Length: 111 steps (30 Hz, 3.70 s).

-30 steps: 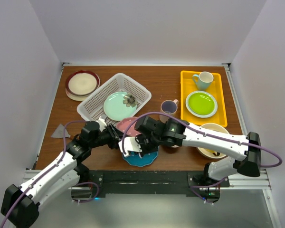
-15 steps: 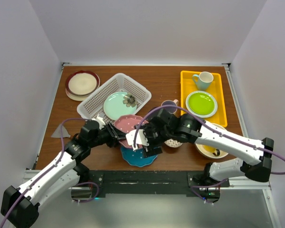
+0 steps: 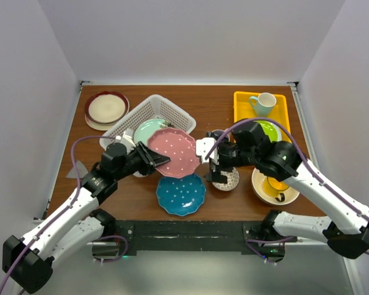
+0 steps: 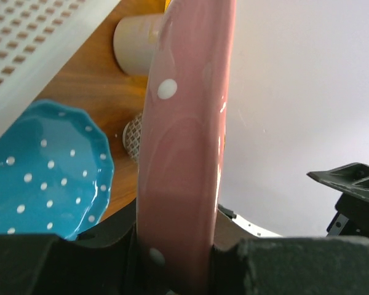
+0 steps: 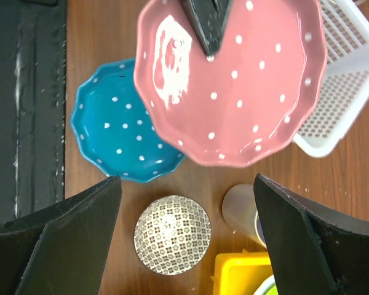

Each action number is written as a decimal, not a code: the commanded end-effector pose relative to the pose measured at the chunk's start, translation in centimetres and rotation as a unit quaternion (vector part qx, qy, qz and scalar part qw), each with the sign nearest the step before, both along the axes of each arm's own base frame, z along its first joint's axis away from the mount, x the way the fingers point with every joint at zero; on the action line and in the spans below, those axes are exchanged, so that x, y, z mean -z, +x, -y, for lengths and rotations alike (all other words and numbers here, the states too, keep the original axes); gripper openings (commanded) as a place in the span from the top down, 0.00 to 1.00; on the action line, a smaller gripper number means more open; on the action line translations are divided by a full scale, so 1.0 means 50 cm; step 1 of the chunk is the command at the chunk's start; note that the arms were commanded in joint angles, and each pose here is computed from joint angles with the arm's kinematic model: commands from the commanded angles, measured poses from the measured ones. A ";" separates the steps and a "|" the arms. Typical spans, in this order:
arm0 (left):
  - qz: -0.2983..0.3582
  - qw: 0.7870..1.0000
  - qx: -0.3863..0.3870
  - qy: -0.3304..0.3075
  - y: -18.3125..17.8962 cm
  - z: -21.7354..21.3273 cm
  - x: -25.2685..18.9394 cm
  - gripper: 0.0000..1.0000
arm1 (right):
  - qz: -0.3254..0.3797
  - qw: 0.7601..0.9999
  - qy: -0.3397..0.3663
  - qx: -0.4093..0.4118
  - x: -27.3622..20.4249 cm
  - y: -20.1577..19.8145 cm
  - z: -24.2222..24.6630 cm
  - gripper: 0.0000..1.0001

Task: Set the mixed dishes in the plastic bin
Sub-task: Pick up the plate at the center of the board, then place the plate in the plastic bin.

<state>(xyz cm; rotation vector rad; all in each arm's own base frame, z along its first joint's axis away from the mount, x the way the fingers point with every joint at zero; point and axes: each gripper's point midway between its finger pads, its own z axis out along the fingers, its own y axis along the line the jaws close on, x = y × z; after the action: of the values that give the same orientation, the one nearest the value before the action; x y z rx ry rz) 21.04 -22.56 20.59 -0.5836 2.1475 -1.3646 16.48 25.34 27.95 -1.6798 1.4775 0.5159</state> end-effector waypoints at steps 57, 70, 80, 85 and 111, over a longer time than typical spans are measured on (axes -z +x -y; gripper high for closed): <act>0.239 0.954 -0.170 0.055 0.253 -0.209 -0.184 1.00 | -0.015 0.968 0.075 0.239 0.049 0.166 0.098 0.02; 0.189 0.967 -0.166 0.038 0.357 -0.189 -0.067 1.00 | -0.021 0.967 0.075 0.244 0.051 0.169 0.105 0.02; 0.154 0.976 -0.146 0.044 0.388 -0.155 0.022 1.00 | -0.022 0.966 0.073 0.246 0.053 0.171 0.108 0.02; 0.135 0.980 -0.139 0.050 0.393 -0.145 0.068 1.00 | -0.023 0.966 0.071 0.246 0.056 0.171 0.108 0.02; 0.060 0.990 -0.080 0.100 0.384 -0.124 0.192 0.72 | -0.028 0.966 0.070 0.247 0.061 0.174 0.111 0.02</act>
<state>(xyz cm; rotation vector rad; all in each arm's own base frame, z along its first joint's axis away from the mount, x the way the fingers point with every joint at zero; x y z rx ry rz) 38.94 -14.87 8.03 -0.7360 2.1054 -0.9913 25.04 19.48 24.64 -1.1508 1.7924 0.3582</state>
